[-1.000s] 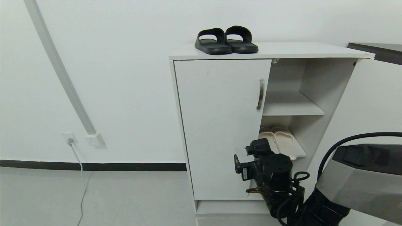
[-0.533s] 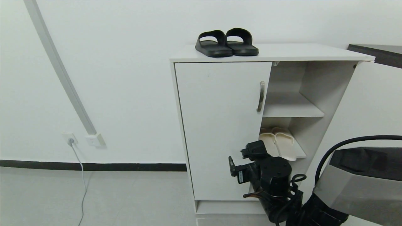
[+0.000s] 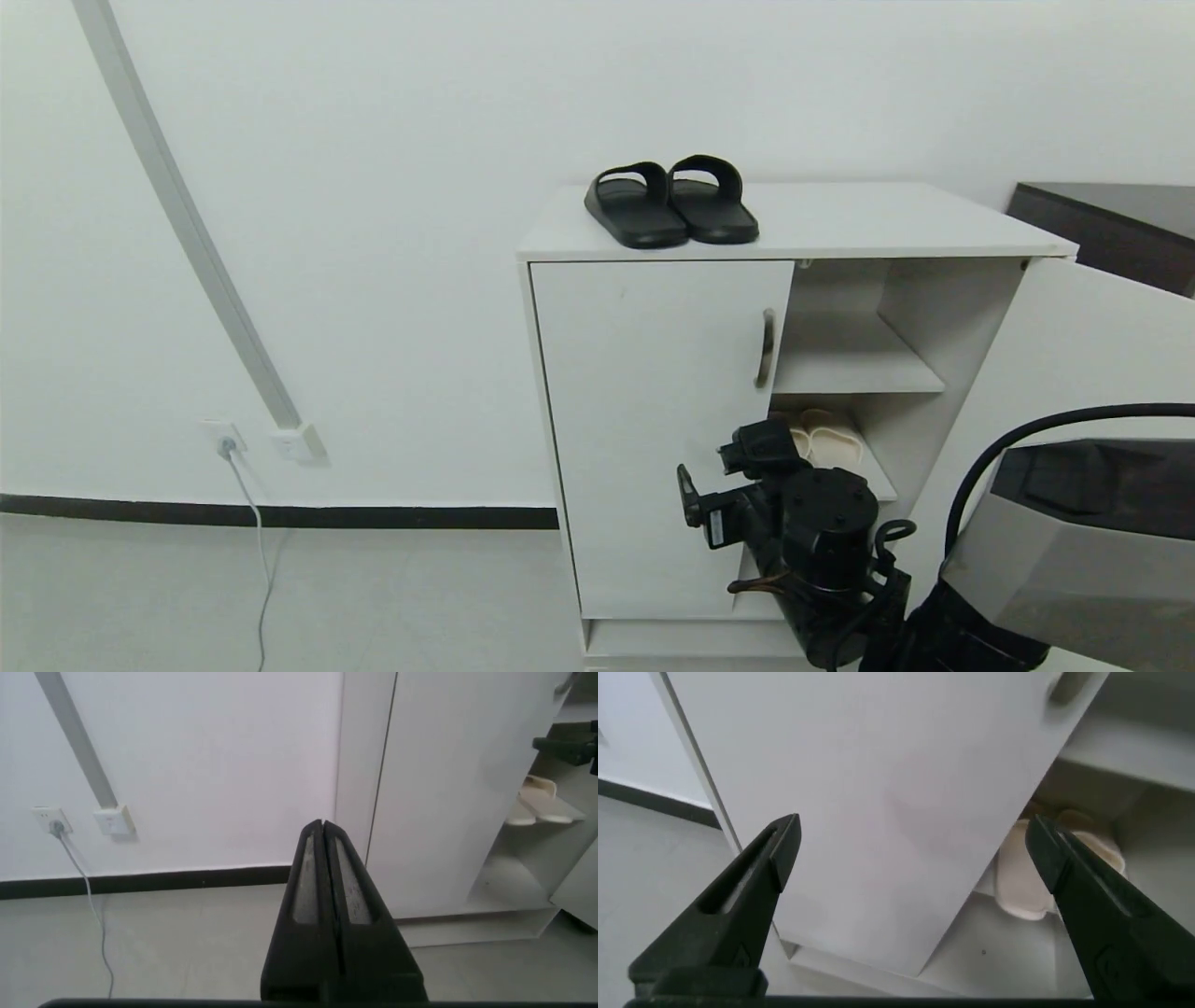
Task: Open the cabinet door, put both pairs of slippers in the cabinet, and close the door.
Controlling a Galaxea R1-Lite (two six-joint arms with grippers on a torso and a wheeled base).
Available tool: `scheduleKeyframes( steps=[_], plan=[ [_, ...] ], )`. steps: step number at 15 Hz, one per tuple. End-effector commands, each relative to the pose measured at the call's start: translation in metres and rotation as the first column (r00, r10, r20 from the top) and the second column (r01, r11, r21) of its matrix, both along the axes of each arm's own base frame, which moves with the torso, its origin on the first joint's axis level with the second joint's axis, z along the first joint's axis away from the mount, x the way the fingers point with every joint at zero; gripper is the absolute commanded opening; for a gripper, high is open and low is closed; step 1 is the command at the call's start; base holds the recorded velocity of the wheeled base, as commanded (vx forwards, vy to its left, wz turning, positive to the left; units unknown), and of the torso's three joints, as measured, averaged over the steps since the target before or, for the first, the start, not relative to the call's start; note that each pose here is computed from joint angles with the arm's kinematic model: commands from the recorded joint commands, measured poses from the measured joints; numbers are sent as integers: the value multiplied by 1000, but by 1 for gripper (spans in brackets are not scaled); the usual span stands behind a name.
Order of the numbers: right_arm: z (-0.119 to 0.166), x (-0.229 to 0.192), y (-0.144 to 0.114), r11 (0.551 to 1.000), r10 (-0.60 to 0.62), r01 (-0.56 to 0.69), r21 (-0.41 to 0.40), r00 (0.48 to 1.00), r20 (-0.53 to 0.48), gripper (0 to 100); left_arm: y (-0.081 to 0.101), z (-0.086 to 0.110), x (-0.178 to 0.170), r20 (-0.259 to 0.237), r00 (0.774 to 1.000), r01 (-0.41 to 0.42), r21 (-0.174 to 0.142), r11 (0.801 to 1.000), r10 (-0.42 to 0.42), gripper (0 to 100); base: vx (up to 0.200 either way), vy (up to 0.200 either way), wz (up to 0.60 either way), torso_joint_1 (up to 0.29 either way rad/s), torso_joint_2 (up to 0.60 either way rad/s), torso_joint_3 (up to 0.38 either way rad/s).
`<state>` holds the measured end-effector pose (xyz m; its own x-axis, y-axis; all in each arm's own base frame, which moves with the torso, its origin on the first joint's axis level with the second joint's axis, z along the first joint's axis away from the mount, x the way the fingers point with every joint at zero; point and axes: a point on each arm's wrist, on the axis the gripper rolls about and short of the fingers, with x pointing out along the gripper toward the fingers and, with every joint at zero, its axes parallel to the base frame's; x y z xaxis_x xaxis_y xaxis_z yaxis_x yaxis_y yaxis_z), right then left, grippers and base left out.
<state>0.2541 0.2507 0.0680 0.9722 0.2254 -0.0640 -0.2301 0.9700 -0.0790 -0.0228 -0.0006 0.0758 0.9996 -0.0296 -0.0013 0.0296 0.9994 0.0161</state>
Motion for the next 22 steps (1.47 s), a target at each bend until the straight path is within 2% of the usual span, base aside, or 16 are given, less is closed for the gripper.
scheduleKeyframes(
  steps=[1, 11, 22],
  plan=[
    [2, -1, -1, 1000, -1, 1, 5, 1000, 4, 100, 0, 0, 0, 0, 1000, 1, 1, 1000, -1, 0, 0, 0, 0, 144, -456, -330],
    [-3, -2, -4, 1000, -5, 5, -16, 1000, -15, 100, 0, 0, 0, 0, 1000, 0, 1, 1000, 0, 0, 0, 0, 0, 170, -492, -321],
    [0, 3, -8, 1000, -20, 20, -6, 1000, -4, 100, 0, 0, 0, 0, 1000, 1, 1, 1000, -1, 0, 0, 0, 0, 241, -560, -327]
  ],
)
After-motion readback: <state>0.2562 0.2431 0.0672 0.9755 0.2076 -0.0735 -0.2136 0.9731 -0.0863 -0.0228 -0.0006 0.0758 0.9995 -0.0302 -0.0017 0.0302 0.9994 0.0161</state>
